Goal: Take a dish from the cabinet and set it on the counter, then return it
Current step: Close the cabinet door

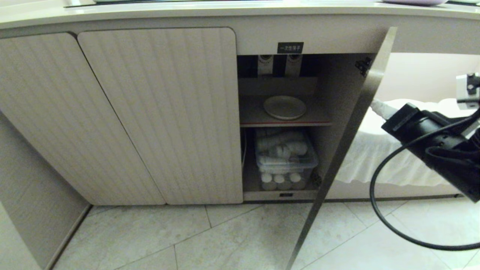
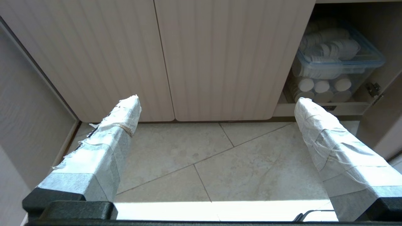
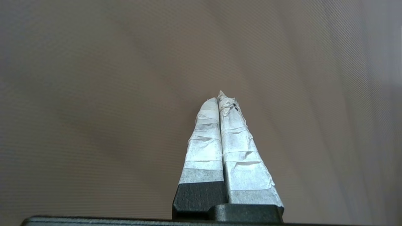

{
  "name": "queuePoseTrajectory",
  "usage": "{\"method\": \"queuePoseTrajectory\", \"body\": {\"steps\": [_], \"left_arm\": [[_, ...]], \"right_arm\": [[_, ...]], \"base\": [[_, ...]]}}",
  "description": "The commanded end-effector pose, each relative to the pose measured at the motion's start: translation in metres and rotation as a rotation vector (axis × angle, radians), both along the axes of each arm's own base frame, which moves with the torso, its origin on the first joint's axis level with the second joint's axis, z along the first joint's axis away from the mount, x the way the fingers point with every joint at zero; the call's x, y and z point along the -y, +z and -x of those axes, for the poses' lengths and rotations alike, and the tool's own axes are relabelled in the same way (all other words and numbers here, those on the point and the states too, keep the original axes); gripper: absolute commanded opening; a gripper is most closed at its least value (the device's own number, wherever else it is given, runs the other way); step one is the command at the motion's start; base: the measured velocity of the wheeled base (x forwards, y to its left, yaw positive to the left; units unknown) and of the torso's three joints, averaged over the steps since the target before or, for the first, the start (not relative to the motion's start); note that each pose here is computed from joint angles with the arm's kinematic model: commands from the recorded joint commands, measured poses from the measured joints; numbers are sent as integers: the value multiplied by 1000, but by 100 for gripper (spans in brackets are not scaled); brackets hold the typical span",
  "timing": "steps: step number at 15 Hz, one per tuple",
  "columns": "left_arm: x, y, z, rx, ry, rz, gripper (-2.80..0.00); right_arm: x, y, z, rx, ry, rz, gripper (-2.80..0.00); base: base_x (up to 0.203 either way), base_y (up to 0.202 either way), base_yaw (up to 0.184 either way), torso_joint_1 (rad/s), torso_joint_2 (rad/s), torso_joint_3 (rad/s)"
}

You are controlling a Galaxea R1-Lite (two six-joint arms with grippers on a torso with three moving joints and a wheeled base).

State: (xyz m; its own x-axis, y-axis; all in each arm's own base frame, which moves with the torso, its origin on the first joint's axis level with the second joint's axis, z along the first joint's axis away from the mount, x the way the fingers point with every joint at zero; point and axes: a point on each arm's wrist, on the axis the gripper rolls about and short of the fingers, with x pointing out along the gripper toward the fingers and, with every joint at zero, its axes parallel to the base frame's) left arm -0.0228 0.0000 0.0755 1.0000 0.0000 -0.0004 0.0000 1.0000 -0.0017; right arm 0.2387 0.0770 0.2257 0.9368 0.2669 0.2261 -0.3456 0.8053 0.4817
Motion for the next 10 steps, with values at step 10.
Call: {"method": "queuePoseTrajectory", "body": {"steps": [10], "left_arm": [[0, 0, 0, 0, 0, 0, 0]], "right_arm": [[-36, -13, -114, 13, 7, -47, -280]], "base": [[0, 0, 0, 0, 0, 0]]}}
